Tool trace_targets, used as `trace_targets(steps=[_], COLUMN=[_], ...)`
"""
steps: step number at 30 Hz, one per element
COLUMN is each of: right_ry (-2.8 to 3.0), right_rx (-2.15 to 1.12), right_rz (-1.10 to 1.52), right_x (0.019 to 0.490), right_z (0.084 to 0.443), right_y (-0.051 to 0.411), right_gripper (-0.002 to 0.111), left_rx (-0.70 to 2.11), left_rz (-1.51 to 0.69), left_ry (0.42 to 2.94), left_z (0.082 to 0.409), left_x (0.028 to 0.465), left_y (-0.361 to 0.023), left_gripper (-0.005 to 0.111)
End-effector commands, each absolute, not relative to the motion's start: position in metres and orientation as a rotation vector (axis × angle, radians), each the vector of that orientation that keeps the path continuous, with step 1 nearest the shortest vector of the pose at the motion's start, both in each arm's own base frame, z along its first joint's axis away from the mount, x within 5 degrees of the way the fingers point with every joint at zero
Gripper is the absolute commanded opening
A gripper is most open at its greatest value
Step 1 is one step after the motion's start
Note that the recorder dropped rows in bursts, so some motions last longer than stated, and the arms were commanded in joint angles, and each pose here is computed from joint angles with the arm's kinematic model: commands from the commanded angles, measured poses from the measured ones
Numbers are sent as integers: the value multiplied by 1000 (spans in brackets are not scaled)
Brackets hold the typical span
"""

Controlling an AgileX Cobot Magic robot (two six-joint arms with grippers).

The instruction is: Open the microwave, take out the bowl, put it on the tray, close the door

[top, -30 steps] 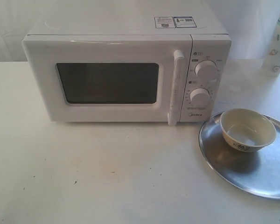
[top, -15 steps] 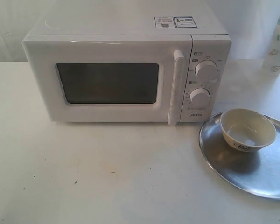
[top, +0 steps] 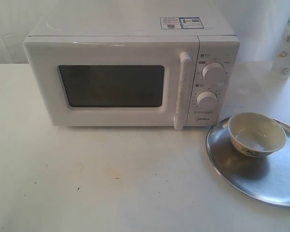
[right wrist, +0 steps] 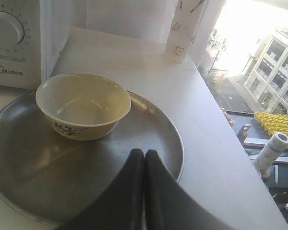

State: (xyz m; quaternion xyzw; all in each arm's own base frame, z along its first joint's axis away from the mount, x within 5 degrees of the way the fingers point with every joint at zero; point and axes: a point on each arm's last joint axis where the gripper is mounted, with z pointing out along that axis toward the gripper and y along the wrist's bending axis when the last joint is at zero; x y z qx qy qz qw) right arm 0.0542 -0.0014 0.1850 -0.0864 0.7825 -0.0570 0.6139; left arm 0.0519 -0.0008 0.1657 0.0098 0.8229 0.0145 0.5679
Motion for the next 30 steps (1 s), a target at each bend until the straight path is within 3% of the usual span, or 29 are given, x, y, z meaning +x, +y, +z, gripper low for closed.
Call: trace_targets(steps=[1,30], right_ry=[1805,1804], right_rx=[-208,-221], right_rz=[-139,-149], right_x=[54,54], right_z=[183,183], right_y=[-1,-1], right_gripper=[0,0], left_rx=[20,20], left_rz=[23,23], left_ry=[1930,1930], left_z=[167,167], left_x=[52,52], left_y=[-1,-1], left_gripper=[0,0])
